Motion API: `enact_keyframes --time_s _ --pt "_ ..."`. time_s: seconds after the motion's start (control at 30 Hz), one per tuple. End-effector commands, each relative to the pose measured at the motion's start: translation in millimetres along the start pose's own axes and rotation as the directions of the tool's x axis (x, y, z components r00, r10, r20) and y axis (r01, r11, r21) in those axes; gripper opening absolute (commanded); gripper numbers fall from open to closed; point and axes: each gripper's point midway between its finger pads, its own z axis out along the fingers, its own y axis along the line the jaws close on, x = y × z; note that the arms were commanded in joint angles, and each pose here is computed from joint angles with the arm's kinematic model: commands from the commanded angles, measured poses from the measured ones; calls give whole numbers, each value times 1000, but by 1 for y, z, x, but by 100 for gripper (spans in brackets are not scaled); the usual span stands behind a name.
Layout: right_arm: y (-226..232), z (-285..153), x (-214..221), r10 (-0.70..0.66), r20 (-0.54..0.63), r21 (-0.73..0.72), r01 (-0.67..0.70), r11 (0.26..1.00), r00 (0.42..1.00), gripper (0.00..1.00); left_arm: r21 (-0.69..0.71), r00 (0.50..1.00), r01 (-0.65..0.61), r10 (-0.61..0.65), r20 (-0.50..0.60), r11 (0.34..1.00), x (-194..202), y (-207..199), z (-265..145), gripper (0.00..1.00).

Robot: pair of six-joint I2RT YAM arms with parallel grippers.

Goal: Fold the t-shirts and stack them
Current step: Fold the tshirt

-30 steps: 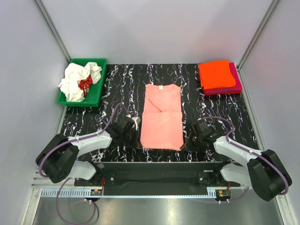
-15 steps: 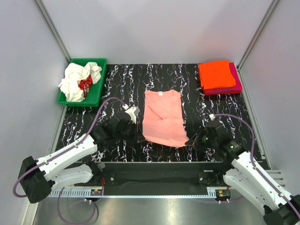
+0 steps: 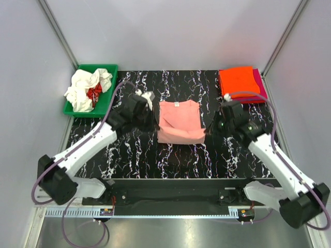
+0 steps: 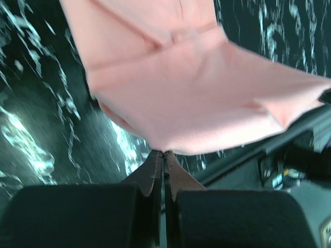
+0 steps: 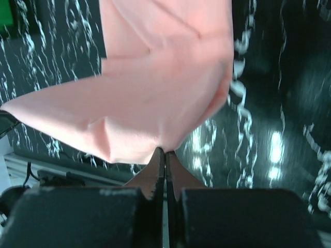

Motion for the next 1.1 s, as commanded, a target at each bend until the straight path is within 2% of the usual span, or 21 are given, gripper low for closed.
enact_keyframes --time_s 0.0,0.13,0.17,0.2,0.23,0.27,0.3,0.37,0.4,0.43,0.47,0.53,0.57,0.6,0.67,0.73,0.77,0.83,0.93,1.03,1.07 --pt "19 7 -61 -127 91 -39 131 991 988 0 48 994 -33 28 102 998 -68 -8 -7 0" --pt "22 28 -109 -123 108 -60 130 990 987 0 64 991 -12 3 131 998 -119 1 5 0" --pt "19 45 -113 -122 67 -59 126 990 990 0 60 995 -8 2 100 998 -124 8 23 0" --pt "29 45 -130 -146 91 -81 154 985 985 0 89 992 -13 1 127 996 -145 4 21 0" --pt "24 66 -132 -144 45 -71 147 987 989 0 95 992 -16 4 125 995 -152 5 27 0" --pt "28 73 -136 -153 30 -90 155 984 988 0 89 996 -3 -5 89 996 -154 14 49 0" --pt "34 76 -152 -176 50 -109 180 978 983 1 99 994 -3 -9 111 995 -171 15 51 0" --pt "24 107 -157 -165 -2 -87 164 983 986 2 85 997 35 -41 68 996 -174 33 82 0" --pt "28 112 -168 -180 9 -99 180 979 984 4 115 995 26 -37 88 993 -189 30 86 0" --pt "18 136 -167 -172 -33 -84 169 982 984 4 115 995 29 -39 92 993 -196 39 94 0" --pt "13 146 -171 -166 -39 -71 163 984 985 5 106 997 50 -56 52 993 -192 53 121 0" --pt "8 162 -186 -170 -31 -60 168 984 985 5 162 996 49 -61 72 986 -216 54 133 0" --pt "-5 185 -182 -156 -69 -39 154 987 985 6 152 996 80 -86 32 985 -210 69 159 0" --pt "-3 190 -195 -156 -51 -48 154 987 986 5 183 995 60 -74 71 981 -230 66 160 0" --pt "-18 218 -195 -125 -81 -31 123 992 989 5 179 994 85 -96 54 980 -230 83 191 0" --pt "-26 237 -201 -111 -87 -24 109 994 990 5 226 989 88 -112 92 970 -251 86 198 1" --pt "-33 241 -206 -95 -83 -14 94 995 992 5 220 988 117 -136 71 968 -245 99 217 3" --pt "-45 251 -212 -55 -80 9 56 998 995 6 251 980 133 -165 111 959 -261 107 222 8" --pt "-57 254 -224 -10 -66 13 11 1000 998 25 320 965 164 -219 143 933 -272 119 231 23" --pt "-49 236 -238 -26 -28 -9 25 1000 999 34 333 962 153 -217 167 931 -277 129 221 26" --pt "-46 229 -241 -37 -17 -16 36 999 999 38 328 960 129 -201 196 936 -286 125 206 29"
